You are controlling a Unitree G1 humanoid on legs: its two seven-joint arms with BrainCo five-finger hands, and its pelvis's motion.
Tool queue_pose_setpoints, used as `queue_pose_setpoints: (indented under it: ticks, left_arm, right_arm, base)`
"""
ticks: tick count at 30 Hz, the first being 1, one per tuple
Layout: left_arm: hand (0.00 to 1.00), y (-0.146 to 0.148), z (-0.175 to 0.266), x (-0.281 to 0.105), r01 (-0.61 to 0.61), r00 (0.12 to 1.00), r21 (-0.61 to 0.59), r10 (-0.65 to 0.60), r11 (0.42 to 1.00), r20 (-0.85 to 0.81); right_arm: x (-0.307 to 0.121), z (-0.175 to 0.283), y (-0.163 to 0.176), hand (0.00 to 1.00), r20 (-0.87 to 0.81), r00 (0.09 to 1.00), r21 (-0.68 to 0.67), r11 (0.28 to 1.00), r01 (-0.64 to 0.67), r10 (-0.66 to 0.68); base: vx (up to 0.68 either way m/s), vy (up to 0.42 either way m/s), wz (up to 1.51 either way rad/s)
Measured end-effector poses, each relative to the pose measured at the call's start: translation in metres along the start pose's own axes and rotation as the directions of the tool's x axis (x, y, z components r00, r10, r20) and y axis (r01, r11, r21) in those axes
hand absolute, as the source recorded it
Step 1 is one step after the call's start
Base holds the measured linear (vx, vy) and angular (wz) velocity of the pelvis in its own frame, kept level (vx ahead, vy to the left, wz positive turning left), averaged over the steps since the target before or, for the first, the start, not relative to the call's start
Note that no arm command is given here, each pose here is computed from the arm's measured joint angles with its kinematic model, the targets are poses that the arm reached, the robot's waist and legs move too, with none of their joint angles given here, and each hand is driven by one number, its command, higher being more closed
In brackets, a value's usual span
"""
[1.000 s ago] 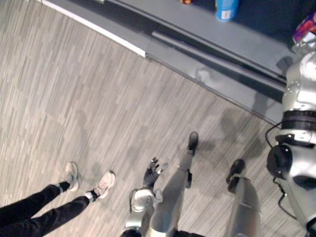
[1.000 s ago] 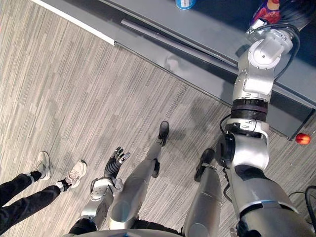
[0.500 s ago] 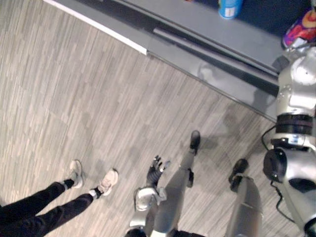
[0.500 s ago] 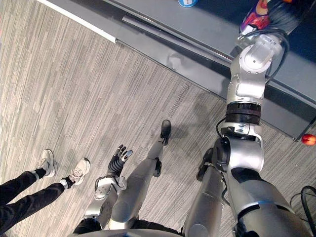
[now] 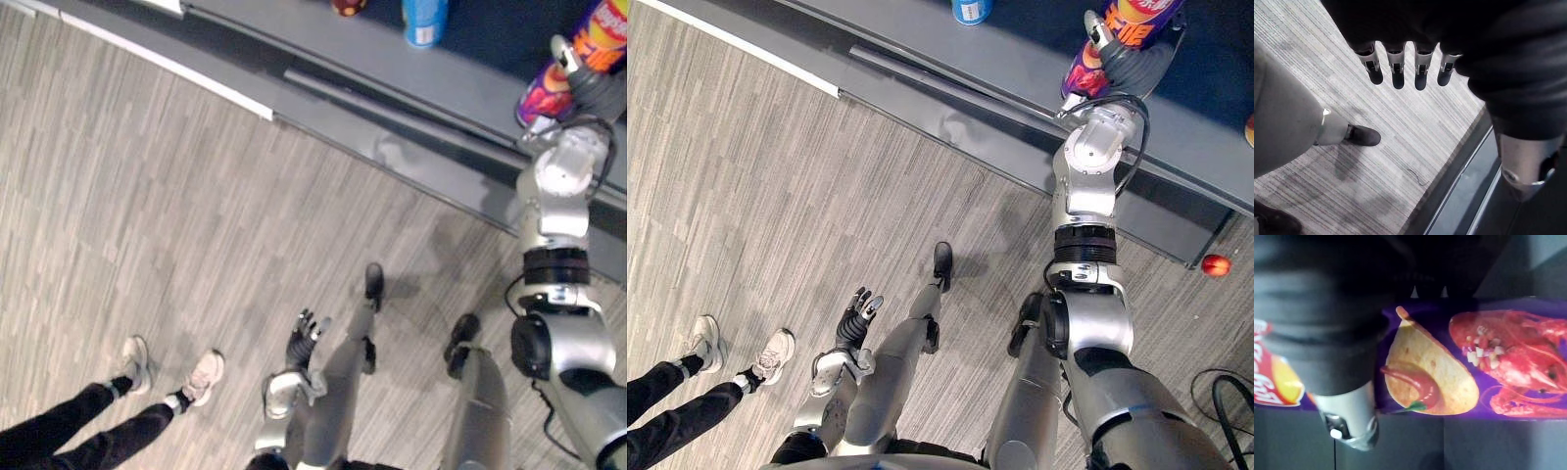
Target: Put the gum and the chips on the shelf.
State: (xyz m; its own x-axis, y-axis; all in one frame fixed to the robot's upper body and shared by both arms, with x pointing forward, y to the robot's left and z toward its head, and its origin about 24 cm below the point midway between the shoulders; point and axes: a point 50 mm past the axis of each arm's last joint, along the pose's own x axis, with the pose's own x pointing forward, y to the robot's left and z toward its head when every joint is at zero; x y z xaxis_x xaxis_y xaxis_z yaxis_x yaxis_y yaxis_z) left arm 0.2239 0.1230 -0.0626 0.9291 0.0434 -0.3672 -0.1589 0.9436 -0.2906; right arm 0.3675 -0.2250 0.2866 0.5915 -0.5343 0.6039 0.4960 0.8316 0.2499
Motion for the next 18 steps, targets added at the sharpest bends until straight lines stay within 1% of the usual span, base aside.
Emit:
queue_pose_setpoints:
  ticks: [7, 13, 18]
  left_arm:
    - [0.00, 0.001, 0.000, 0.000, -0.002, 1.000, 0.000, 0.002, 1.000, -0.001]
    - [0.00, 0.000, 0.000, 0.000, -0.001, 1.000, 0.000, 0.001, 1.000, -0.001]
    - [0.00, 0.003, -0.005, -0.001, -0.013, 1.000, 0.002, 0.013, 1.000, -0.021]
  right_arm:
    - [-0.013, -0.032, -0.004, 0.00, -0.125, 0.992, -0.054, 0.998, -0.041, 0.034]
    - [-0.017, -0.032, 0.004, 0.00, -0.124, 0.990, -0.062, 0.995, -0.081, 0.073]
    - [-0.019, -0.034, 0.007, 0.00, -0.136, 0.988, -0.054, 0.995, -0.085, 0.077]
  base:
    - [0.00, -0.008, -0.01]
    - [0.02, -0.042, -0.07]
    - [0.00, -0.039, -0.04]
